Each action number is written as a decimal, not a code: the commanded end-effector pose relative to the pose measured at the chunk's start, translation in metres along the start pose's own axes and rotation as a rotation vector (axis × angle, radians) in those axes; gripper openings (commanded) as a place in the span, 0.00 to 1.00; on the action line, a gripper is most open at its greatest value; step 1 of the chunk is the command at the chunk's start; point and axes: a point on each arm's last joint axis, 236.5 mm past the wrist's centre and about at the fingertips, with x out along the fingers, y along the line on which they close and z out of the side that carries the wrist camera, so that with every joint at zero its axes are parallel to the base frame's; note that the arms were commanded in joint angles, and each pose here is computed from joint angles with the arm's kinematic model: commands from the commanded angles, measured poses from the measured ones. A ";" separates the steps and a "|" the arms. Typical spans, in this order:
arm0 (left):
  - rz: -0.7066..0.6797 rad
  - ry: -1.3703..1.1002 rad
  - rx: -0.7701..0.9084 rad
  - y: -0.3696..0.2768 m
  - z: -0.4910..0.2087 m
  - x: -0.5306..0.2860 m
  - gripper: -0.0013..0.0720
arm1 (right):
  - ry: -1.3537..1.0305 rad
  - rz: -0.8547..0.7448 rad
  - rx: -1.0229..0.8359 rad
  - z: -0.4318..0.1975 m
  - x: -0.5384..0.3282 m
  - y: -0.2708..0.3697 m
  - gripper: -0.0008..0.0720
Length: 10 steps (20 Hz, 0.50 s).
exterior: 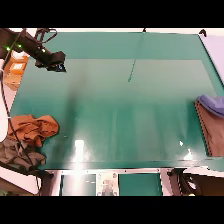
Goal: Fold the shirts.
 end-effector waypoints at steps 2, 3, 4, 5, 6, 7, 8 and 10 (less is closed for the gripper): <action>-0.001 0.012 0.001 0.000 -0.003 0.000 0.05 | 0.165 -0.315 0.192 -0.040 0.019 -0.084 0.04; -0.001 0.012 0.000 0.000 -0.003 0.000 0.05 | 0.193 -0.354 0.209 -0.047 0.027 -0.096 0.10; -0.001 0.012 0.001 0.000 -0.003 0.000 0.05 | 0.219 -0.383 0.219 -0.053 0.038 -0.108 0.36; -0.001 0.011 0.000 0.000 -0.003 0.000 0.05 | 0.246 -0.402 0.226 -0.059 0.048 -0.116 0.68; -0.001 0.010 0.000 0.000 -0.003 0.000 0.05 | 0.281 -0.408 0.236 -0.067 0.057 -0.121 0.79; -0.001 0.010 0.000 0.000 -0.003 0.000 0.05 | 0.303 -0.413 0.254 -0.070 0.063 -0.123 0.79; 0.000 0.009 0.000 0.000 -0.002 0.000 0.05 | 0.307 -0.407 0.281 -0.070 0.066 -0.121 0.79; 0.000 0.000 0.000 0.000 0.000 0.000 0.05 | 0.272 -0.310 0.271 -0.057 0.071 -0.096 0.77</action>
